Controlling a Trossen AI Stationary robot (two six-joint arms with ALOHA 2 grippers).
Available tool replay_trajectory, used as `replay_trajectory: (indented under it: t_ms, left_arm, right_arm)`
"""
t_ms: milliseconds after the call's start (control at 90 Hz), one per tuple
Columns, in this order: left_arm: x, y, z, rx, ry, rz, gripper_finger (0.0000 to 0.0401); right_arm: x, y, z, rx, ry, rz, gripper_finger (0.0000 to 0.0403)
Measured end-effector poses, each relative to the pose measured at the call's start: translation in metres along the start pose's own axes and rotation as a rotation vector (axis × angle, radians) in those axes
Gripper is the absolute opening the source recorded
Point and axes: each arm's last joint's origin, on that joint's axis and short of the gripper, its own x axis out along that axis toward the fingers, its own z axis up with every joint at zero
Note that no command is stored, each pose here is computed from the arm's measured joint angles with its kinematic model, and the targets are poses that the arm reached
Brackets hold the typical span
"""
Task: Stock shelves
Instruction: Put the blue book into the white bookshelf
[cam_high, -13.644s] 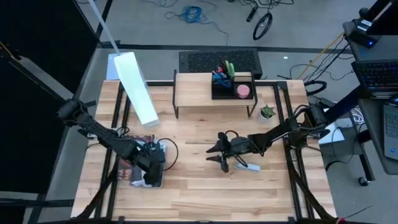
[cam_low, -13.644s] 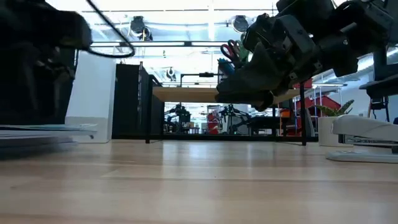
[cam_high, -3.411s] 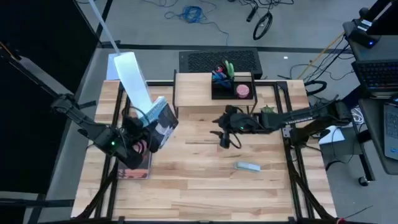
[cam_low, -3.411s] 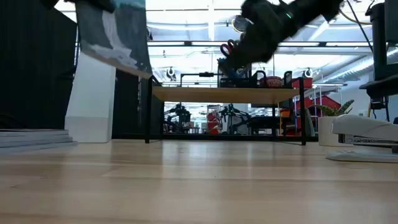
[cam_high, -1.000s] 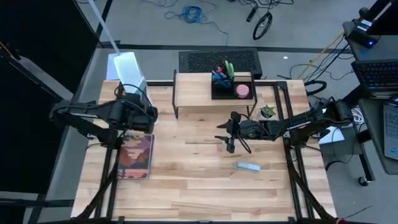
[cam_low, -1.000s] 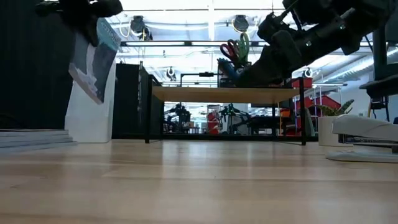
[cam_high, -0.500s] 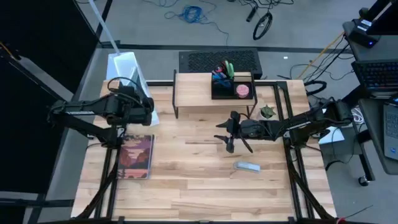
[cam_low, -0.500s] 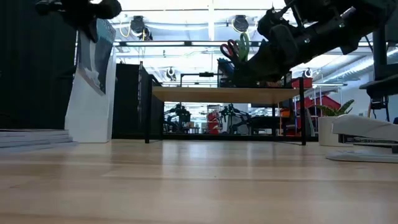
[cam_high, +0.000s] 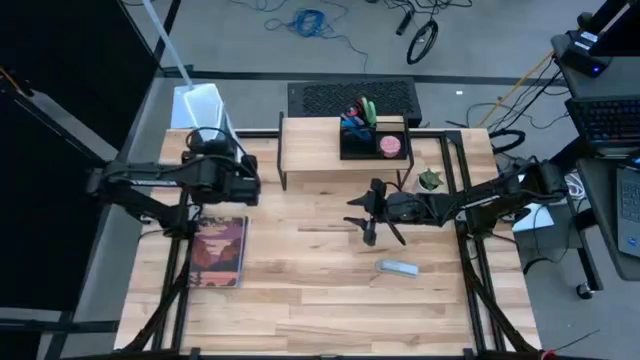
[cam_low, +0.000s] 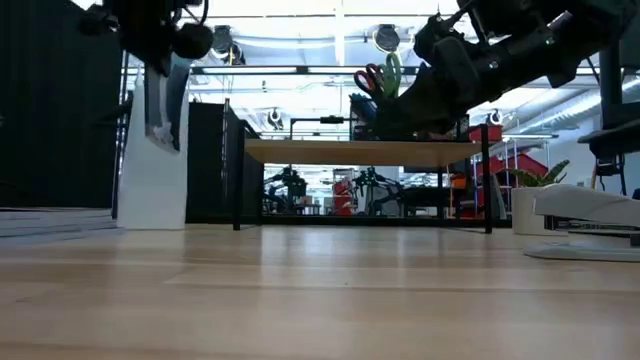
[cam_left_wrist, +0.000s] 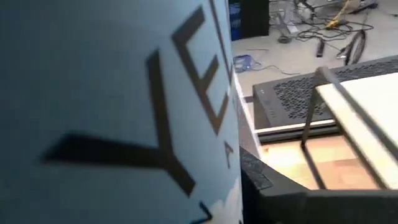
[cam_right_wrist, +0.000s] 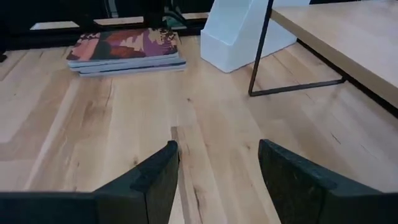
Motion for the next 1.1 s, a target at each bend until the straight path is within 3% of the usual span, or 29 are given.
replay_trajectory:
  t_ms: [322, 511, 1100]
  left_arm:
    - [0.018, -0.007, -0.039, -0.181, -0.026, -0.002, 0.0019]
    - [0.027, -0.009, -0.050, -0.193, -0.037, 0.009, 0.0019]
    - [0.035, -0.020, -0.072, 0.060, 0.087, 0.103, 0.0019]
  right_arm:
    - [0.000, 0.000, 0.001, 0.009, -0.007, 0.000, 0.0201]
    - [0.000, 0.001, 0.002, 0.030, -0.022, 0.003, 0.0201]
    - [0.000, 0.001, 0.002, 0.037, -0.021, 0.004, 0.0201]
